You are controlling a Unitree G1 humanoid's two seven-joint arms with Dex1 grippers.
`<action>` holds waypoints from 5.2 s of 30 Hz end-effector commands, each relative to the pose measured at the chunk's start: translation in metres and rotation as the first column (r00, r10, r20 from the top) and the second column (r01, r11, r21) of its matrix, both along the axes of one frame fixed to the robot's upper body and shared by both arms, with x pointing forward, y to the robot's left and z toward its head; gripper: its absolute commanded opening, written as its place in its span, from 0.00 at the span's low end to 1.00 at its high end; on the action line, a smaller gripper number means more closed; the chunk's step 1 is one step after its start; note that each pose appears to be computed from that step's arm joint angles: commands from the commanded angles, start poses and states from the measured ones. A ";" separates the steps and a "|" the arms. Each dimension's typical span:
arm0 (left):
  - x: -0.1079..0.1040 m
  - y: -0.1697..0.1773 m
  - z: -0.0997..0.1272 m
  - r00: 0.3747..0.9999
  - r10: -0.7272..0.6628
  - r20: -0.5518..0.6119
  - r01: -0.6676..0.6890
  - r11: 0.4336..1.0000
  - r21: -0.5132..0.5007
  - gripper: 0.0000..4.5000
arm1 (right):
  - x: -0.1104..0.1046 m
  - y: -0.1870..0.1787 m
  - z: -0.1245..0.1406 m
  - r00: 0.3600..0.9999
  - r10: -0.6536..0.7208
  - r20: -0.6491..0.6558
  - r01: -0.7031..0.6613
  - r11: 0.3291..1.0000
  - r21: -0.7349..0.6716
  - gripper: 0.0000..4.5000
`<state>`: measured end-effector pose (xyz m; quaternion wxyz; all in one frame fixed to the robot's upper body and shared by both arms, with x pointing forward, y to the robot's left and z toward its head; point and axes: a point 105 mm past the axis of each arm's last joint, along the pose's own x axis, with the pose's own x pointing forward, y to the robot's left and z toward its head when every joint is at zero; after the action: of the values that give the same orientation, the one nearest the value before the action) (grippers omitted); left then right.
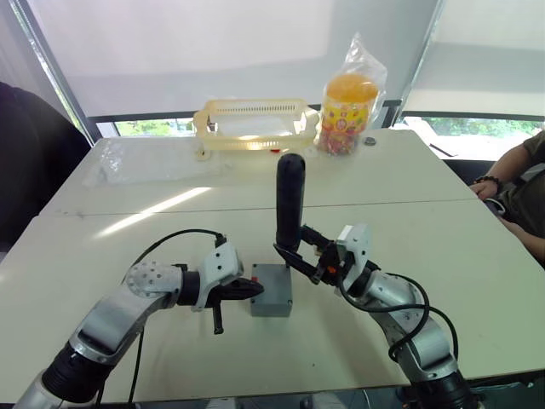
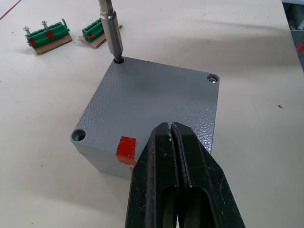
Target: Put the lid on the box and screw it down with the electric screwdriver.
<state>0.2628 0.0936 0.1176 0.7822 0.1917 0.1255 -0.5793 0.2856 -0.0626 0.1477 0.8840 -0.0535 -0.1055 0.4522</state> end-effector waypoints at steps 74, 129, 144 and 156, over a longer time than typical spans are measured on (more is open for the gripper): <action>-0.041 0.033 0.036 0.964 0.228 -0.133 -0.247 0.958 -0.146 0.00 | 0.032 -0.236 0.001 0.313 -0.596 -0.739 0.256 0.803 -0.539 0.91; 0.032 0.018 -0.016 0.965 0.262 -0.005 -0.262 0.962 -0.074 0.00 | -0.023 -0.022 -0.035 0.897 0.292 -0.331 -0.398 0.860 -0.319 0.99; 0.040 0.016 -0.001 0.953 0.303 0.022 -0.297 0.944 -0.142 0.00 | -0.021 -0.034 -0.030 0.933 0.186 -0.309 -0.288 0.900 -0.328 0.99; 0.010 0.035 0.086 0.995 0.079 0.056 -0.072 0.990 -0.117 0.00 | 0.023 -0.094 0.050 0.971 -0.039 -0.234 0.014 0.994 -0.109 0.99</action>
<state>0.2870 0.1389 0.1894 0.8386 0.1639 0.0901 -0.5116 0.3013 -0.1508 0.1891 0.8817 -0.0692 0.0421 0.4647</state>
